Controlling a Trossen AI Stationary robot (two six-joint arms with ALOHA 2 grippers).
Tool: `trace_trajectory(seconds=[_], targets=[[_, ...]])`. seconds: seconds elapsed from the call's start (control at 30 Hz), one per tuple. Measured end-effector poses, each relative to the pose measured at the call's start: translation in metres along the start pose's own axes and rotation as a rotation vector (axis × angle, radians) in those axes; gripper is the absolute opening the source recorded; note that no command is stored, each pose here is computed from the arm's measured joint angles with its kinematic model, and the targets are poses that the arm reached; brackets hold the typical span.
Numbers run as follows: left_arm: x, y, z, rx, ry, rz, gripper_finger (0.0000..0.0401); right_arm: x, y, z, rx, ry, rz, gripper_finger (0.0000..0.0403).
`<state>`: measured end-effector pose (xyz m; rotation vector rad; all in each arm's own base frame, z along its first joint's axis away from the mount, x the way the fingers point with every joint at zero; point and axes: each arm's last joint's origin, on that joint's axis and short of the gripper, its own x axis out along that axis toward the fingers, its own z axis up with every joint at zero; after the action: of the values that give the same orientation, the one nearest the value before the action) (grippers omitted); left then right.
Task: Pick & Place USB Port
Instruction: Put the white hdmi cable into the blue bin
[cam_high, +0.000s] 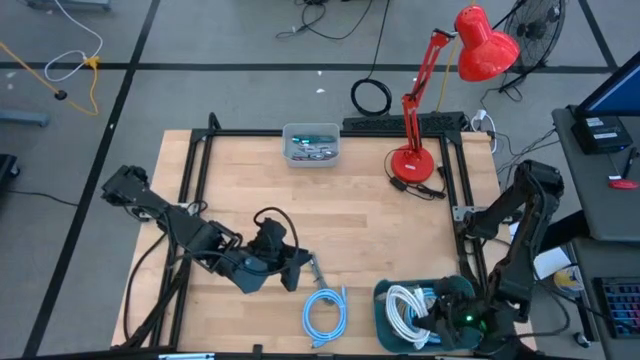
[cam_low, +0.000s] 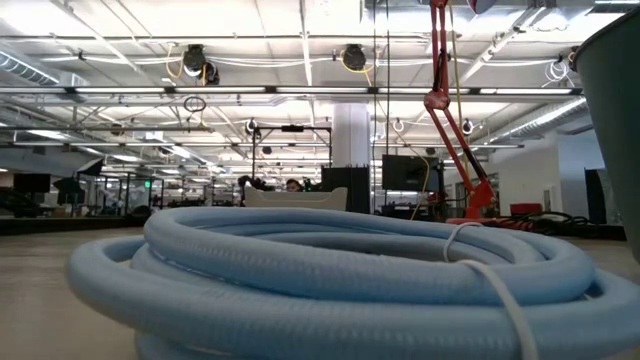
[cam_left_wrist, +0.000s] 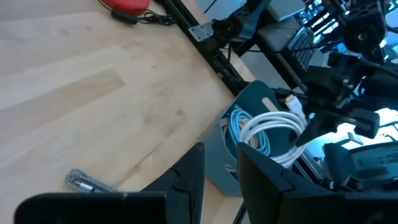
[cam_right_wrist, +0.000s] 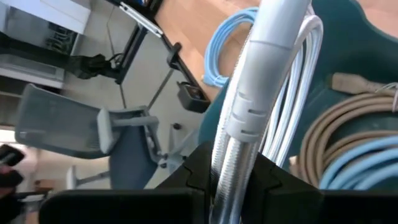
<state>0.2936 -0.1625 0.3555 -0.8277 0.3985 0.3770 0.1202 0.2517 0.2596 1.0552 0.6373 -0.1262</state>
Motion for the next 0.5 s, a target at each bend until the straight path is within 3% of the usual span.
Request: trace_trajectory(seconds=[0.5], targets=[[-0.002,-0.001,-0.002,-0.019,-0.019,0.000,0.0092,0.015,-0.006,-0.011,-0.009,0.008,-0.045,0.0035]])
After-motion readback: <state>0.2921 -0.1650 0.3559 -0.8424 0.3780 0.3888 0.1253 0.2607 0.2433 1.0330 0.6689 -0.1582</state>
